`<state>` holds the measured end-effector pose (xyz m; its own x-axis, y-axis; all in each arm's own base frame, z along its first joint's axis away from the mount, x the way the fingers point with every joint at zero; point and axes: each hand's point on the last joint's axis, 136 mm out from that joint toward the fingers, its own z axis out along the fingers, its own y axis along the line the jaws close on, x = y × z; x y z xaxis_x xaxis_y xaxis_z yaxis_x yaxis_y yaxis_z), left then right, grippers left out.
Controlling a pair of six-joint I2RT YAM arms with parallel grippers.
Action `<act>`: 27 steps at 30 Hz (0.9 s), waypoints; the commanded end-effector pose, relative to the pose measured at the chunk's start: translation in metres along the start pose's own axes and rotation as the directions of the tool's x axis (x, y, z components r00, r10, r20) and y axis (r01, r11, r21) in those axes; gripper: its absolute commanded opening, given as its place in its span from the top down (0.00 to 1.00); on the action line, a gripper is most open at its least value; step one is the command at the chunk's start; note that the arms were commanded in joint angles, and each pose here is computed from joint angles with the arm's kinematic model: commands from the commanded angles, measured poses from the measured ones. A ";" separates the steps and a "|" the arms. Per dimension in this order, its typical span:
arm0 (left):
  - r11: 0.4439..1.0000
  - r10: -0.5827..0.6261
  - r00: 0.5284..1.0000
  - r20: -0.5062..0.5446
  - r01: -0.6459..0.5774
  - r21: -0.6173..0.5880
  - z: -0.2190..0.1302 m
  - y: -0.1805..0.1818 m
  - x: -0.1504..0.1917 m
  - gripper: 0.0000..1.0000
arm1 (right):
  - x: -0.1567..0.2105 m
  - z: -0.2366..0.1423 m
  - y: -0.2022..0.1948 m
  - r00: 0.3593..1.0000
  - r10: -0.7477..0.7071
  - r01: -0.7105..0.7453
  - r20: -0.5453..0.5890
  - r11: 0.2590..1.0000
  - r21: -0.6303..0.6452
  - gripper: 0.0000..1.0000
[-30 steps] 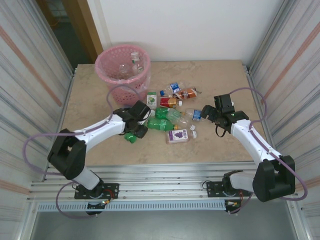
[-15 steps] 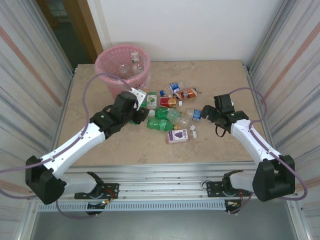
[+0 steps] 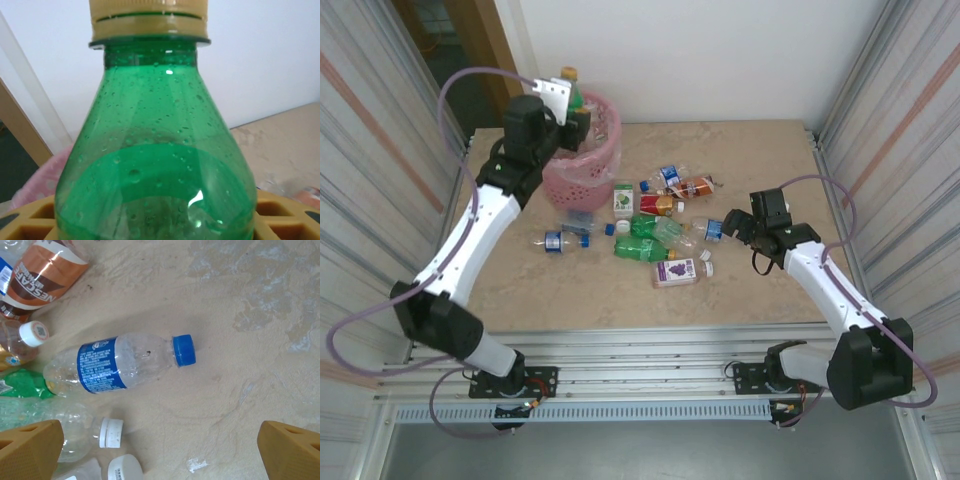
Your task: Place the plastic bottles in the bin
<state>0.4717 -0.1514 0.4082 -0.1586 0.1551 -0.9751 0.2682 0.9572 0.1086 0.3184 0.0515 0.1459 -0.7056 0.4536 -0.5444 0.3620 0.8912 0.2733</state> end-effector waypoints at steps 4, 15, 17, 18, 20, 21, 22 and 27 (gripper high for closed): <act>1.000 -0.013 1.000 -0.008 0.013 -0.015 0.043 0.029 -0.008 0.80 | -0.007 -0.020 -0.006 0.999 0.018 -0.018 0.030 1.000 0.010 0.02; 0.994 -0.093 0.987 -0.135 0.083 -0.076 0.116 0.062 0.045 0.79 | -0.010 -0.045 -0.013 0.996 0.034 -0.035 0.088 0.999 0.001 0.02; 0.994 -0.094 0.985 -0.145 0.084 -0.075 0.125 0.062 0.053 0.73 | -0.010 -0.049 -0.016 0.995 0.036 -0.037 0.097 0.999 0.007 0.02; 0.993 -0.095 0.984 -0.154 0.084 -0.079 0.128 0.063 0.058 0.72 | -0.011 -0.051 -0.018 0.994 0.037 -0.038 0.102 0.999 0.012 0.02; 0.993 -0.099 0.980 -0.171 0.085 -0.085 0.134 0.064 0.067 0.71 | -0.011 -0.054 -0.020 0.993 0.037 -0.040 0.110 0.999 0.019 0.02; 0.992 -0.105 0.978 -0.178 0.089 -0.092 0.137 0.066 0.071 0.69 | -0.011 -0.056 -0.021 0.993 0.035 -0.038 0.112 0.999 0.022 0.02; 0.991 -0.112 0.976 -0.189 0.095 -0.094 0.140 0.066 0.077 0.67 | -0.011 -0.055 -0.023 0.993 0.035 -0.038 0.111 0.999 0.030 0.02; 0.989 -0.135 0.969 -0.205 0.120 -0.088 0.144 0.066 0.086 0.58 | -0.012 -0.056 -0.023 0.993 0.034 -0.038 0.116 0.999 0.030 0.02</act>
<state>0.6100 -0.1132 0.2793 -0.4266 0.1099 -0.8977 0.1666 0.9851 0.0414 0.2873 0.0323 0.1829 -0.6391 0.4686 -0.6099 0.3835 0.8815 0.2754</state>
